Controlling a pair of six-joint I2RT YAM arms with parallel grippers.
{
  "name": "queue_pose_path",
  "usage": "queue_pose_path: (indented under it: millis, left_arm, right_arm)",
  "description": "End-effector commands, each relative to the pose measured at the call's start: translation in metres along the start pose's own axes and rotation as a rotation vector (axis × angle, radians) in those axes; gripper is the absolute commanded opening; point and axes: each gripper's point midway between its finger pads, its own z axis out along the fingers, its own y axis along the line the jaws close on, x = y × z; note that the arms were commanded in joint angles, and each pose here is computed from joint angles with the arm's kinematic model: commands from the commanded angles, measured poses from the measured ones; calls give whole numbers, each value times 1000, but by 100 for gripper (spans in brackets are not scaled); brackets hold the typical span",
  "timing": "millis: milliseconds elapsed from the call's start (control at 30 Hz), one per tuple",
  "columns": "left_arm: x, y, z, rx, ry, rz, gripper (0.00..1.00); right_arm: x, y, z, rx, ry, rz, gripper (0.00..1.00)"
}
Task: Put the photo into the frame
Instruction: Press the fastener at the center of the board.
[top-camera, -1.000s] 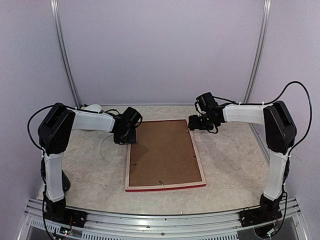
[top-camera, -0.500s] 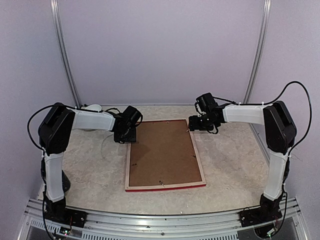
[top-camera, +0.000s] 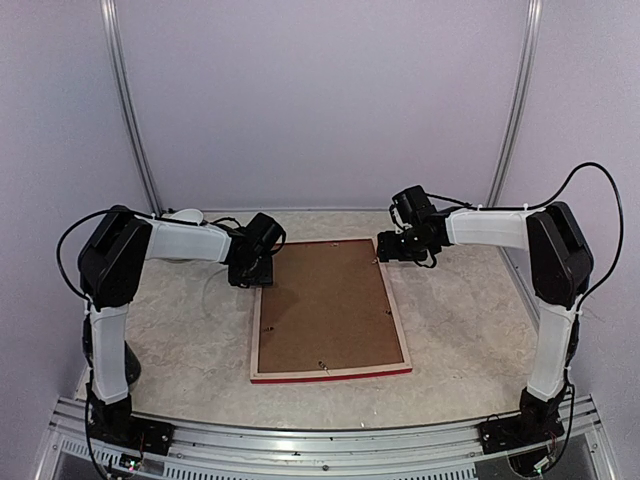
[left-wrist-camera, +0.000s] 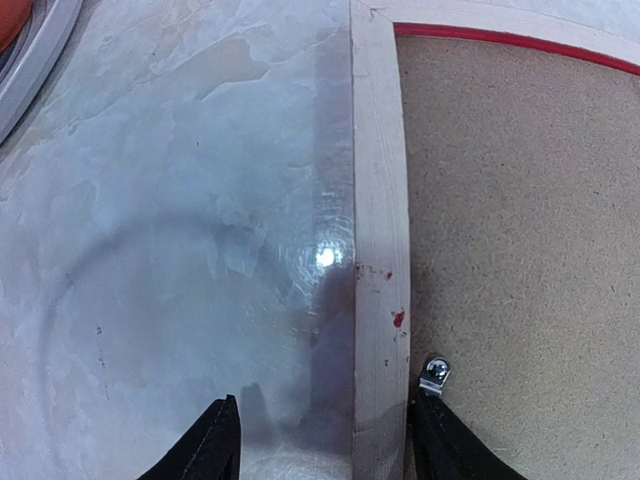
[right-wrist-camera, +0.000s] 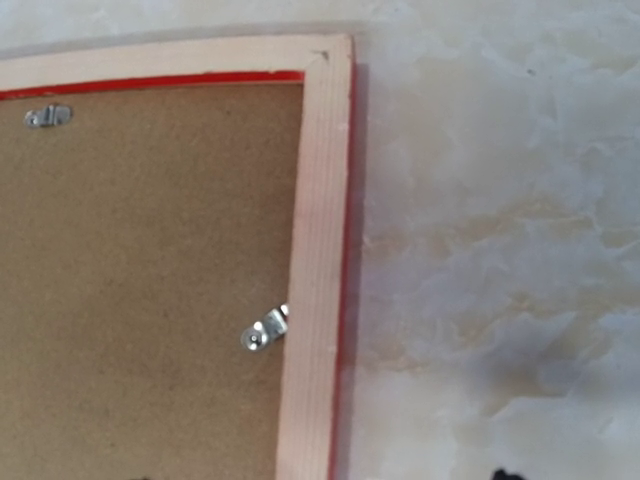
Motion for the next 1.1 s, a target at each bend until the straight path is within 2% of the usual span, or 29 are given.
queue_pose_path:
  millis: [0,600,833,1067]
  left_arm:
    - [13,-1,11,-7,43,26,58]
    - [19,7,27,-20,70,4,58]
    - [18,6,28,-18,67,2,44]
    - [17,9,29,-28,61,-2,38]
  right_arm:
    - [-12,6,-11,-20,-39,2,73]
    - [-12,5,-11,-20,-36,-2,73]
    - [-12,6,-10,-22,-34,-7,73]
    - [-12,6,-10,-18,-32,-9,73]
